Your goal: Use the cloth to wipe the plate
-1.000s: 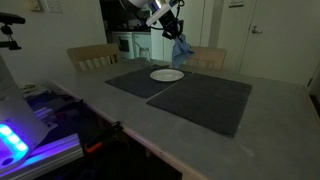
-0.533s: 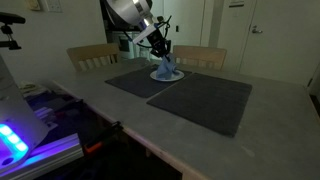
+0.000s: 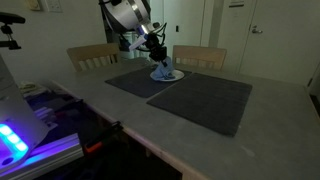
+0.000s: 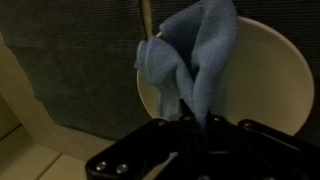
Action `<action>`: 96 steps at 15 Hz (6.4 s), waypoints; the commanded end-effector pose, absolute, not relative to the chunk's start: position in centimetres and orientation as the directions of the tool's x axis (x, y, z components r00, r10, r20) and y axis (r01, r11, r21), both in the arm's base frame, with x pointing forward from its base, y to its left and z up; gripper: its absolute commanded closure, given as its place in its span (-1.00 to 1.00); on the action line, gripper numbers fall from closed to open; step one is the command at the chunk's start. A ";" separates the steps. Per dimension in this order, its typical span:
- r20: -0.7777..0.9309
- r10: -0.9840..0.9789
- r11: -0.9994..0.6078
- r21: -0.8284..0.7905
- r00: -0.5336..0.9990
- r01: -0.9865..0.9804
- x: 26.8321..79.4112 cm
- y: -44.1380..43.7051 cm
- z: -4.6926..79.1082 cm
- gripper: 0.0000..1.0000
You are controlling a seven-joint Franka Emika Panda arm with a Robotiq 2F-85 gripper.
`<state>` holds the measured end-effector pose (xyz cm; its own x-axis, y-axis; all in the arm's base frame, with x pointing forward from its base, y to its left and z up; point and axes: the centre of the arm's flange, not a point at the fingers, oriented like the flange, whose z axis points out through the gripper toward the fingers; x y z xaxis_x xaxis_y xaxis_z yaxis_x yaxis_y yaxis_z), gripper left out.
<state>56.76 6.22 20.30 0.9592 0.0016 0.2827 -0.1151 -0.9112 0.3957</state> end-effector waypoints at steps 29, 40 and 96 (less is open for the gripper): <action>0.318 -0.473 -0.881 -0.181 0.822 -0.438 55.3 8.9 18.0 0.82; 0.394 -0.495 -0.869 -0.194 0.775 -0.456 57.7 8.4 17.3 0.96; 0.111 -0.698 -0.715 -0.054 0.707 -0.697 62.1 4.8 14.6 0.96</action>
